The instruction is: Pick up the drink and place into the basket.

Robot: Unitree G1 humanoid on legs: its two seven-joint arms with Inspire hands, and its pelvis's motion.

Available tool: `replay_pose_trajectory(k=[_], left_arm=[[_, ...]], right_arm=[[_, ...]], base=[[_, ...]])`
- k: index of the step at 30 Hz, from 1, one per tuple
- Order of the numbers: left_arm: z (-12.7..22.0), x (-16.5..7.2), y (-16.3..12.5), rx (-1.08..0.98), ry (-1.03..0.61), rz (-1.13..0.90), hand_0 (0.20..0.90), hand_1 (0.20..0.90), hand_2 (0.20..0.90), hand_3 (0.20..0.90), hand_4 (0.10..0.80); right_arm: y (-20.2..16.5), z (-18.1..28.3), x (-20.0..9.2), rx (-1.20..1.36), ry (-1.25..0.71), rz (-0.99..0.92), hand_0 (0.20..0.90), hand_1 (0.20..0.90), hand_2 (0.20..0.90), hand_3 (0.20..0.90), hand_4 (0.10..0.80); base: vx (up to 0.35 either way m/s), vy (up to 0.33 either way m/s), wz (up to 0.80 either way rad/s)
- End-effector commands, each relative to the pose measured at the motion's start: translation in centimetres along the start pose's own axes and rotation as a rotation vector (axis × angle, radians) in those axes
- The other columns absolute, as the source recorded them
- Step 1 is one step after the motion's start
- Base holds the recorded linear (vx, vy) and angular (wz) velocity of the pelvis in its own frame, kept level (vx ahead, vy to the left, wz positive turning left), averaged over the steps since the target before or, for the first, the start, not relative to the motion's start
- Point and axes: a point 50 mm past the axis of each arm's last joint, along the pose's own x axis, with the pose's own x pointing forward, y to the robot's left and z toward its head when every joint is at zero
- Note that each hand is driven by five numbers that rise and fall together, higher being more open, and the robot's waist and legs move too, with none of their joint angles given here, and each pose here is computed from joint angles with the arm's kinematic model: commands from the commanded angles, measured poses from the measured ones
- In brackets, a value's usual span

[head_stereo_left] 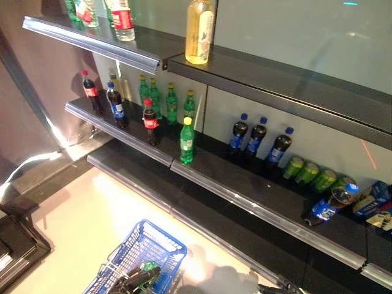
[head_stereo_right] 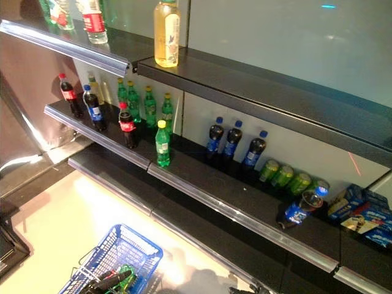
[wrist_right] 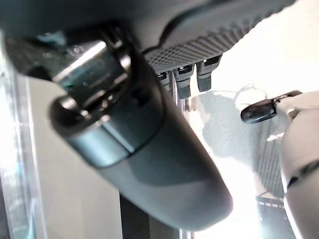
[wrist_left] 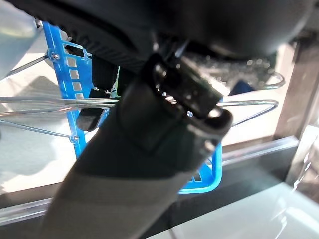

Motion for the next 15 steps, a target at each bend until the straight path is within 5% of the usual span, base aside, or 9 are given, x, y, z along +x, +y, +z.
replay_pose_trajectory(k=[1,15], left_arm=[[5.9,0.5,-1.7,0.132,-0.220,-0.133,0.300,0.300,0.300,0.200,0.100],[3.7,0.4,-0.7,0.187,-0.134,-0.151,0.300,0.300,0.300,0.200,0.100]], right_arm=[[-1.8,4.8,0.7,0.054,-0.164,-0.038,0.900,0.900,0.900,0.900,0.800],[-1.5,4.7,0.7,0.078,-0.181,-0.035,0.900,0.900,0.900,0.900,0.800]], base=[[-0.013,-0.008,-0.18],[-0.002,0.002,-0.12]])
